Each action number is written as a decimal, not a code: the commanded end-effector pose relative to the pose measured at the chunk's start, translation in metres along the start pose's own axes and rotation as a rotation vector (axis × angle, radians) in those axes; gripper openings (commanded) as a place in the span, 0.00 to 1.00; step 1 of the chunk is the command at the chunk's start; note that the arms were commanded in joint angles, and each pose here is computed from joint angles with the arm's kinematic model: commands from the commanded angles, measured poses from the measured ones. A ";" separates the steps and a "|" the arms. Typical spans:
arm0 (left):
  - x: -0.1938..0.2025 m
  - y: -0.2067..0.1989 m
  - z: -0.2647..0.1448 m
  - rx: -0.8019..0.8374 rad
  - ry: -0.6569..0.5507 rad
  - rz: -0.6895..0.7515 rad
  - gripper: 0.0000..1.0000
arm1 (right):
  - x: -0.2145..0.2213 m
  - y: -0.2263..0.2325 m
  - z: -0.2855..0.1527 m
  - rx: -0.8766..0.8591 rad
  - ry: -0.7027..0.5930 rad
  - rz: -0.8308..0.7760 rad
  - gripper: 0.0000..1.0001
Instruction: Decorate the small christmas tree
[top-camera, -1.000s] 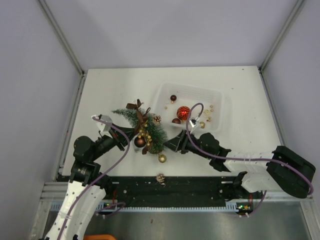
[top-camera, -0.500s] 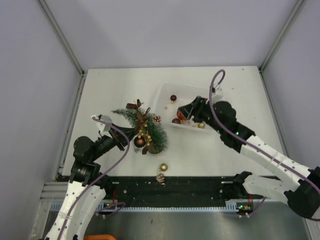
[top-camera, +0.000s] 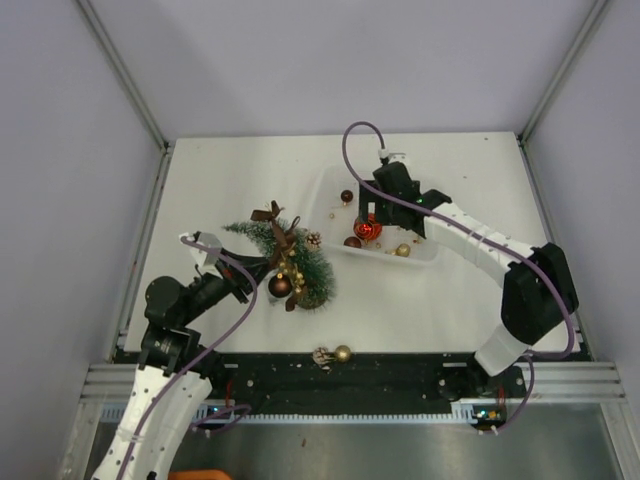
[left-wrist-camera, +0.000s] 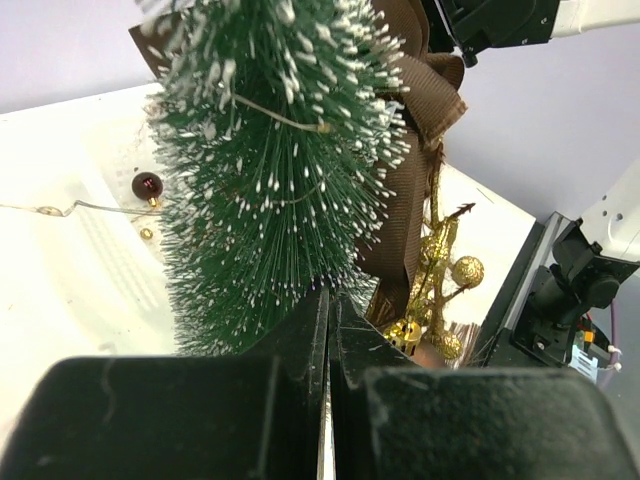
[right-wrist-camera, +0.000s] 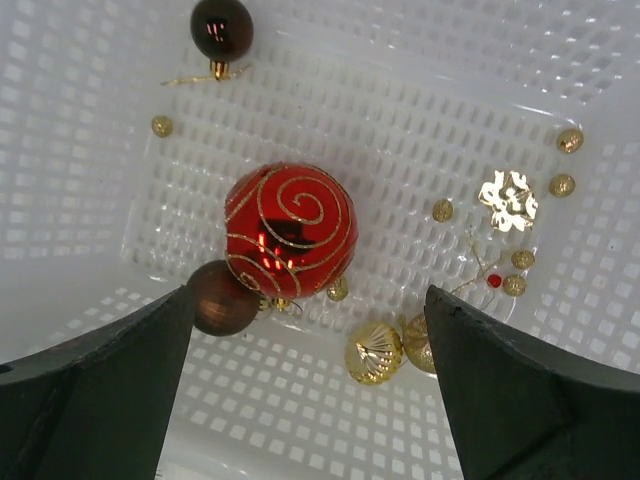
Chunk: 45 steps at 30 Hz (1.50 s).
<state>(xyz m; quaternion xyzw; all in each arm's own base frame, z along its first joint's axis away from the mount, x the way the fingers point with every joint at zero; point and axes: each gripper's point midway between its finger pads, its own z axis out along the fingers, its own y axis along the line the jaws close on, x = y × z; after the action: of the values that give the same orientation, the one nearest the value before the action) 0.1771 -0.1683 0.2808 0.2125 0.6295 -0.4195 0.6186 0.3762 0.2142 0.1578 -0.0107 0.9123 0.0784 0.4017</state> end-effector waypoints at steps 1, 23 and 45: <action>-0.009 -0.008 -0.002 0.030 -0.051 0.027 0.00 | 0.006 -0.008 0.003 0.028 0.022 -0.010 0.95; -0.009 -0.008 -0.002 0.035 -0.057 0.040 0.00 | 0.058 -0.012 0.077 0.110 0.138 -0.023 0.96; -0.014 -0.010 -0.003 0.036 -0.075 0.050 0.00 | -0.069 0.017 -0.010 -0.040 -0.174 -0.011 0.60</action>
<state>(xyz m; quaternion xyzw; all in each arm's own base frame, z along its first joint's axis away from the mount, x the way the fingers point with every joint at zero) 0.1772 -0.1686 0.2746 0.2109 0.6287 -0.4215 0.6185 0.3871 0.2166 0.0910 -0.0241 0.9347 0.0351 0.3530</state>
